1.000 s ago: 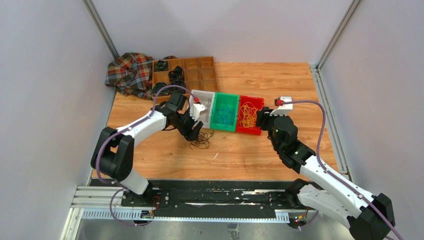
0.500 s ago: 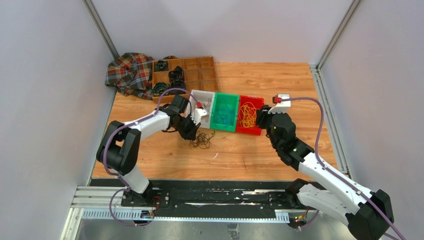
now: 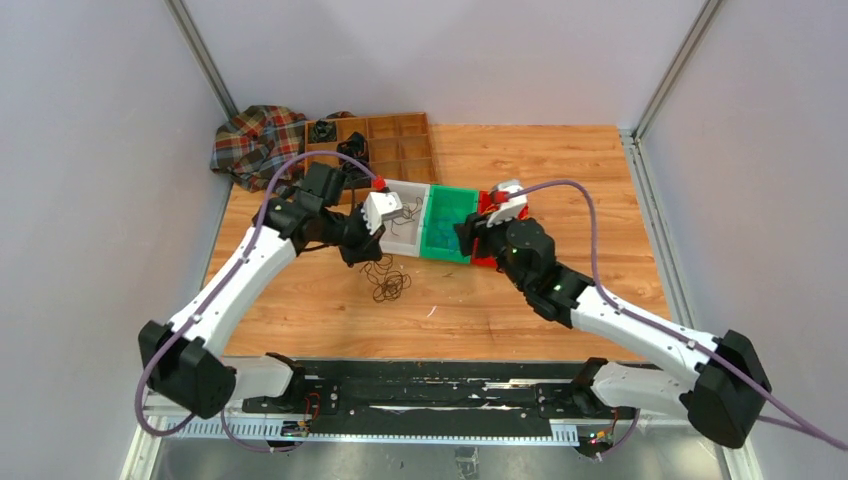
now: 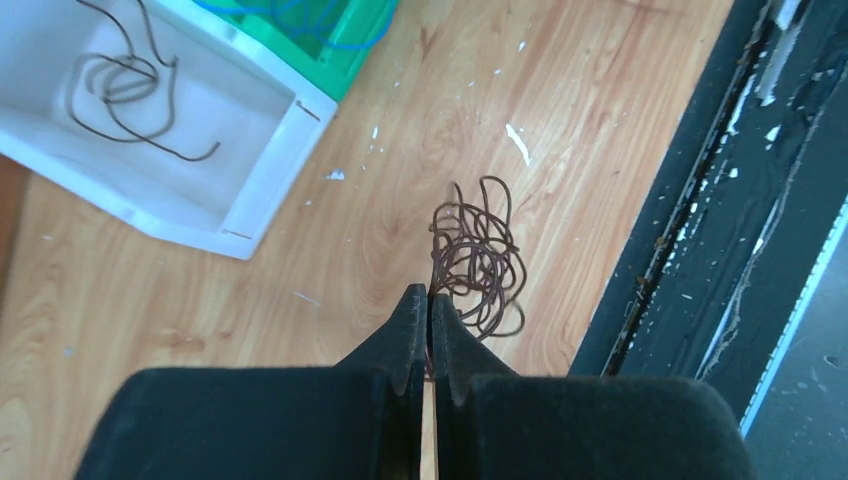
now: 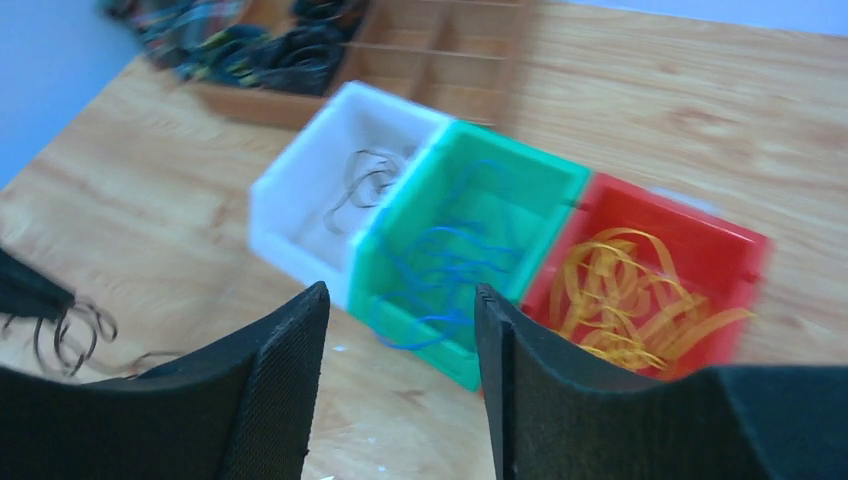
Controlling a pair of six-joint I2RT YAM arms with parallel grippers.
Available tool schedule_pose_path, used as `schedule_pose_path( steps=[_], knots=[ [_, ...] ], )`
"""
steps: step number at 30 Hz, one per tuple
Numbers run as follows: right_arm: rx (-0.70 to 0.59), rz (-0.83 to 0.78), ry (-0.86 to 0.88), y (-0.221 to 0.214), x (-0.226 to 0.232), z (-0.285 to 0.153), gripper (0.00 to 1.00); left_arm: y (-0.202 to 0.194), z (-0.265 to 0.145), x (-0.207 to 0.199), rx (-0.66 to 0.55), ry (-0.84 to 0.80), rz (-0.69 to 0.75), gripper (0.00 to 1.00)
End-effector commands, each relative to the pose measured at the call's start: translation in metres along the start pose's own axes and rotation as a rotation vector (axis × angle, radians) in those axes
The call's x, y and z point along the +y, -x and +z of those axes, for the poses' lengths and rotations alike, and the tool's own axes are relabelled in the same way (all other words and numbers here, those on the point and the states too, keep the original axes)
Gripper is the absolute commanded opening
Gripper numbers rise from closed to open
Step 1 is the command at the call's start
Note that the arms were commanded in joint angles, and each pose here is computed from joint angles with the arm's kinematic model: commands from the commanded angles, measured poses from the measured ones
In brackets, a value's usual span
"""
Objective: Untangle the cables
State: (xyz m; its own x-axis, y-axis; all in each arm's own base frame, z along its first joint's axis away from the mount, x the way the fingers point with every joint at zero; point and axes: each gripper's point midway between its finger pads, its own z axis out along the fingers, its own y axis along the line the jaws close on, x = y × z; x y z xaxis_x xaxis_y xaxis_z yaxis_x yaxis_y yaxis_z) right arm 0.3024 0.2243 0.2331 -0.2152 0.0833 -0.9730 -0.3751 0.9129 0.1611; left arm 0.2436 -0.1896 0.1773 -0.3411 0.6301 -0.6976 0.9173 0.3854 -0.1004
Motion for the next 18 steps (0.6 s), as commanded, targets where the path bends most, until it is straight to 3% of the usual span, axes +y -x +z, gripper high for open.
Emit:
schedule_pose_path(
  steps=[1,11,18],
  knots=[
    [-0.076,-0.087,0.261,0.019,0.077,0.0,0.58,0.006,-0.037,-0.027,-0.003,-0.027,0.03,0.01],
    [-0.087,-0.139,0.616,-0.005,0.172,-0.021,0.61,0.022,-0.071,-0.047,-0.075,0.002,0.06,0.01],
    [-0.115,-0.086,0.71,-0.005,0.209,-0.033,0.62,0.03,-0.082,-0.052,-0.105,0.013,0.068,0.01]
  ],
)
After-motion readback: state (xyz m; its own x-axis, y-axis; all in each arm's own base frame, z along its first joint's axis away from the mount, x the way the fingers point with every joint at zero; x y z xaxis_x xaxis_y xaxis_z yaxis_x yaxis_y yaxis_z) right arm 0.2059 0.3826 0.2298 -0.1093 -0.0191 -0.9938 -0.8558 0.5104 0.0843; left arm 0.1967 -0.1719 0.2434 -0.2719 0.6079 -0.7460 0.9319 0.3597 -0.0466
